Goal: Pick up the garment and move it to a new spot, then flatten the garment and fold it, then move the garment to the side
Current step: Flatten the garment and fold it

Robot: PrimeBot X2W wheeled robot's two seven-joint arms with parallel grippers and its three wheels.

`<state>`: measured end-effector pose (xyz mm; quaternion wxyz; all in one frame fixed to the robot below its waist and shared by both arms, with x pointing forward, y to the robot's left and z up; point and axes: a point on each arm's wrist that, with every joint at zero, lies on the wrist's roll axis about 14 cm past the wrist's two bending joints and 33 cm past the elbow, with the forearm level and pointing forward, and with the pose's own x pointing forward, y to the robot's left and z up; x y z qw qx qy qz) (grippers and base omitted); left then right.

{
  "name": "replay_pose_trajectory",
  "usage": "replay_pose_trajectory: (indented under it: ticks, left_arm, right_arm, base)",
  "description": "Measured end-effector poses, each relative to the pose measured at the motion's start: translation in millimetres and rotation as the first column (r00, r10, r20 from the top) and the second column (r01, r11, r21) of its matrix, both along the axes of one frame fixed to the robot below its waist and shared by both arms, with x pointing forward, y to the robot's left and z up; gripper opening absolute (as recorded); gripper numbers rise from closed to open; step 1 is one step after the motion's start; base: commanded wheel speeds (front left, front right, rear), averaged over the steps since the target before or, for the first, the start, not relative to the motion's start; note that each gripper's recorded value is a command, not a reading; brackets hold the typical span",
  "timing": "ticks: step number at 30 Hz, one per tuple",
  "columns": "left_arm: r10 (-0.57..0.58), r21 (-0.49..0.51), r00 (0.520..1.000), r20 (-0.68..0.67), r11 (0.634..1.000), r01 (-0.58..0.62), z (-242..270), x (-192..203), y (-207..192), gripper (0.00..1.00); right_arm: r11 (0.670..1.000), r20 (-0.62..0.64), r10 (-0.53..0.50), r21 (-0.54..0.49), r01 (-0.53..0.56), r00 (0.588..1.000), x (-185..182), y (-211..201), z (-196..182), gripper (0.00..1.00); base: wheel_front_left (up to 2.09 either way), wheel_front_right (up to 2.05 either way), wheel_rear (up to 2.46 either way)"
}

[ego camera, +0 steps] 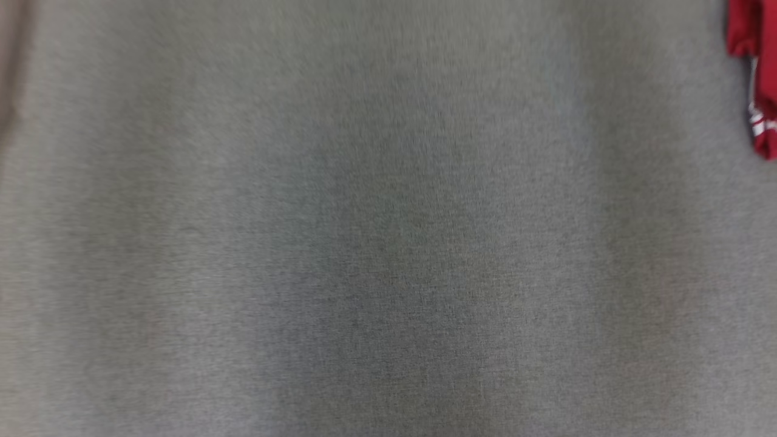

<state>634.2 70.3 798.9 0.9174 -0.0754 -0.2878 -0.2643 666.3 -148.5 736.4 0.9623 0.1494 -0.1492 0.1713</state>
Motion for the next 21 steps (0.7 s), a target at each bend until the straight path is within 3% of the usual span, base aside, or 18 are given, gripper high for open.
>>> replay_pose_trajectory:
  ticks: [7, 14, 21]
  left_arm:
    - [0.013, -0.002, 1.0, 0.005, 1.0, -0.013, 6.1, 45.5, -13.4, 0.0]
    - [0.029, -0.022, 0.995, -0.092, 0.999, -0.031, -44.6, 91.2, -18.6, 0.0]
    - [0.021, -0.034, 0.982, -0.187, 0.999, -0.028, -102.0, 113.8, -20.9, 0.0]
  right_arm:
    - [0.997, 0.035, -0.075, -0.018, 0.075, 0.997, 43.6, -8.6, 6.9, 0.0]
    - [0.991, -0.055, -0.131, -0.039, 0.129, 0.99, 80.1, -16.2, -46.5, 0.0]
    - [0.987, -0.135, -0.151, -0.079, 0.141, 0.979, 94.5, -19.4, -101.1, 0.0]
  base:
    - [0.0, 0.0, 0.0]
    - [0.0, 0.0, 0.0]
    - [0.0, 0.0, 0.0]
